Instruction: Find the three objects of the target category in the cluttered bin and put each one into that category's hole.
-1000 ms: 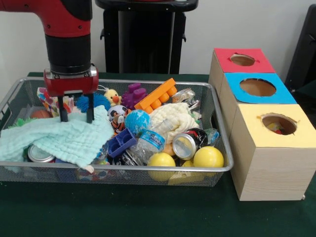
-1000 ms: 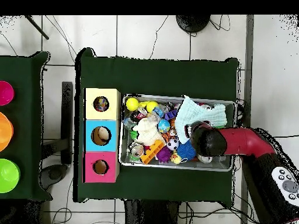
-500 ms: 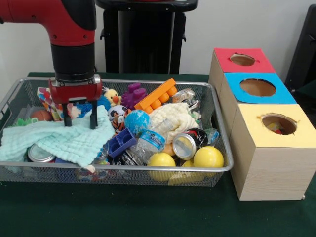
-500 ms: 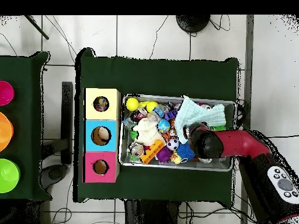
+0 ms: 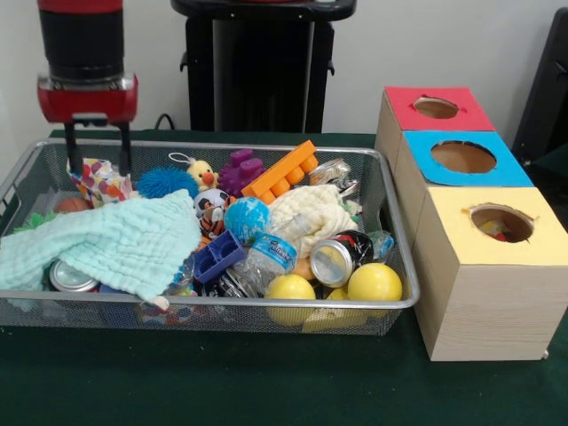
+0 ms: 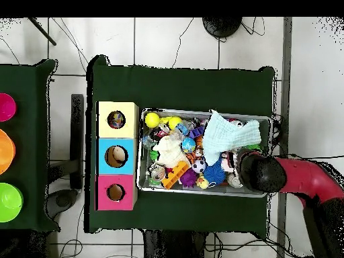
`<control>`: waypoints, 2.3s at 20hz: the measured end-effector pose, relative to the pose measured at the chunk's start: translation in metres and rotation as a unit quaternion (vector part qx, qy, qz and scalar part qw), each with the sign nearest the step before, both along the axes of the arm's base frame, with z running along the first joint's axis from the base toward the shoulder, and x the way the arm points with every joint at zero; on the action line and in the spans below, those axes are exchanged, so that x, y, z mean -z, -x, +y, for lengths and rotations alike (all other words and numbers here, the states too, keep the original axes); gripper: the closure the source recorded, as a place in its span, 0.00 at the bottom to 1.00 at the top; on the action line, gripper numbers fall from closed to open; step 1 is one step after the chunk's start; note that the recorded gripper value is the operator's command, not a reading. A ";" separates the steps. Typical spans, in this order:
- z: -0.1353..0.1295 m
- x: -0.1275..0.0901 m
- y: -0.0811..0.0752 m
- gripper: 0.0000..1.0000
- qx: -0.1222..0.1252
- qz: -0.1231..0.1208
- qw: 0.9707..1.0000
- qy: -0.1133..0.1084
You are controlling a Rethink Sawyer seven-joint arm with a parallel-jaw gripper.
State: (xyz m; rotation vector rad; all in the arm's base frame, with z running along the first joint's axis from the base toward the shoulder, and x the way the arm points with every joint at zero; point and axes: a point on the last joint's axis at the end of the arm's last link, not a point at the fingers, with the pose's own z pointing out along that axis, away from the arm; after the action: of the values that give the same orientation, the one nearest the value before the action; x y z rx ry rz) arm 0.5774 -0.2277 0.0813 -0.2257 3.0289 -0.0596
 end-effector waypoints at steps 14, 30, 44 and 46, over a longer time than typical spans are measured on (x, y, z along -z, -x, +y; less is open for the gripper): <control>-0.006 -0.044 -0.001 0.00 0.010 0.028 1.000 0.010; 0.009 0.018 0.019 0.00 -0.015 0.018 1.000 -0.018; -0.002 0.048 0.040 0.00 -0.015 0.021 0.999 -0.029; -0.001 0.051 0.041 0.00 -0.016 0.019 0.999 -0.030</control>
State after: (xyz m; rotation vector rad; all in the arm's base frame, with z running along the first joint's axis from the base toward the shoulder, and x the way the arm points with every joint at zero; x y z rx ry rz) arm 0.5367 -0.2285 0.0301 -0.2747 3.0588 0.0386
